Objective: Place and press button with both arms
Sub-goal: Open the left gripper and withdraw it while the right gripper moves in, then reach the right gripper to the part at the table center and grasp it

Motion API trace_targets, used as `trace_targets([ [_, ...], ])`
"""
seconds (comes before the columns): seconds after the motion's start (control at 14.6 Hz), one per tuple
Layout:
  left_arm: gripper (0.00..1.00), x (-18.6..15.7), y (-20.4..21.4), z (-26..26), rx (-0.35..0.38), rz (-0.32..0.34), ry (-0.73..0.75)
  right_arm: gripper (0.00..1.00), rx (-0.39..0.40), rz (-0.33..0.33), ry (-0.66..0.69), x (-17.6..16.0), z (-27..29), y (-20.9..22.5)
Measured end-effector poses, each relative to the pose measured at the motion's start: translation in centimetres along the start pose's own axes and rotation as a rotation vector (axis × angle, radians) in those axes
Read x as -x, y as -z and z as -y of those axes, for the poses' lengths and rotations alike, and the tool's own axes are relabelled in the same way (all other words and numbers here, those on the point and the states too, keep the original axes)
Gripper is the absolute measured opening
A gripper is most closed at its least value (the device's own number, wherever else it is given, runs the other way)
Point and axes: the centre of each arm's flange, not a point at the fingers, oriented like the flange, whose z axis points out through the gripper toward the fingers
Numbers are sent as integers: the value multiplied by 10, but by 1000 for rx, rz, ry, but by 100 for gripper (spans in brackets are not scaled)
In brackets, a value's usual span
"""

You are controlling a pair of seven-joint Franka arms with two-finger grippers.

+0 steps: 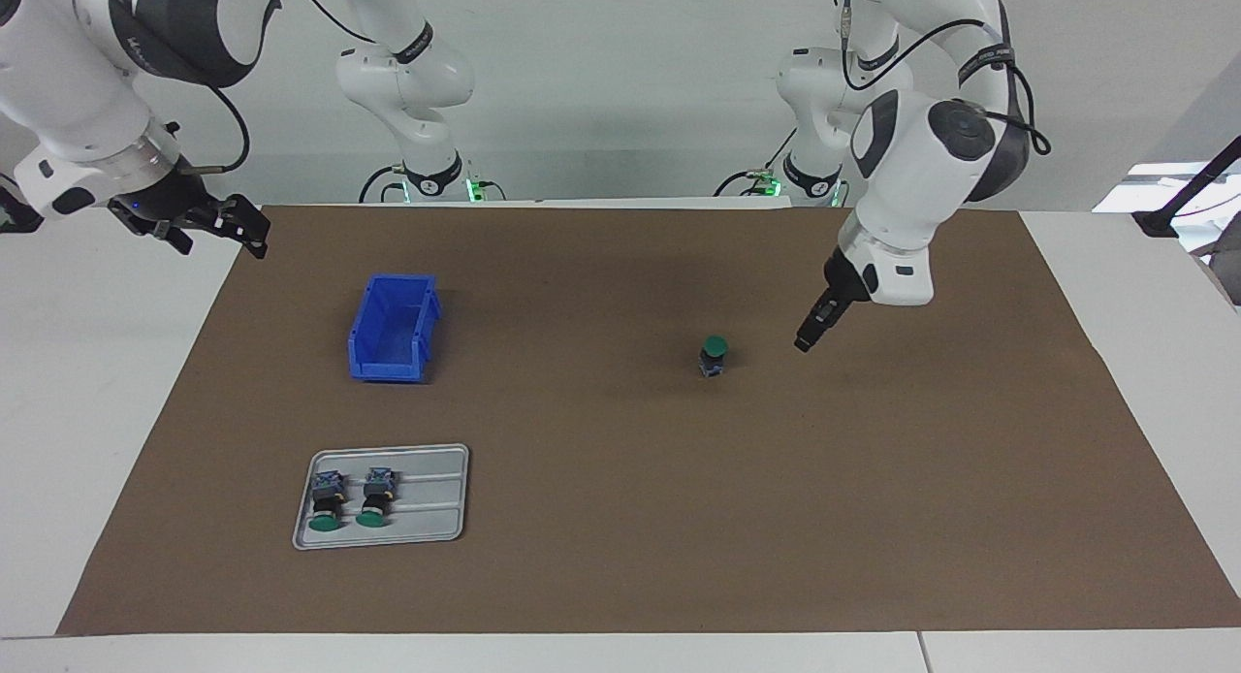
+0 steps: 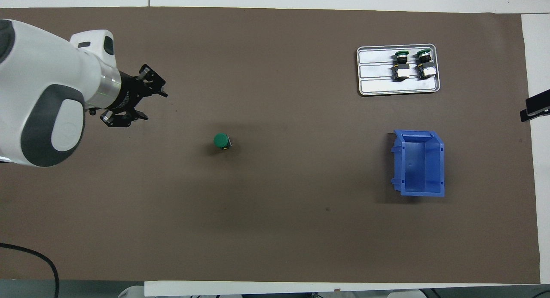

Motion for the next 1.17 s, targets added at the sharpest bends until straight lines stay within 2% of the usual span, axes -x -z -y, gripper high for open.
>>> trace_targets([
  [0.14,100,-26,8,17,-9,4,-7,100,-3,9,16,4,0,2],
  [0.27,100,-50,21,34,-16,8,-36,100,-52,-6,71,7,7,6],
  [0.41,100,-69,40,54,-45,6,-77,100,-103,-44,121,2,43,12],
  [0.55,100,-79,58,70,-86,-4,-133,100,-95,-79,139,1,130,18],
  [0.75,100,-86,85,98,-120,20,-246,100,-87,-125,120,27,297,15],
  [0.89,100,-85,101,118,-181,39,-339,100,-84,-136,95,41,380,0],
  [1.17,100,-70,126,136,-220,61,-419,100,-109,-187,27,31,526,-49],
])
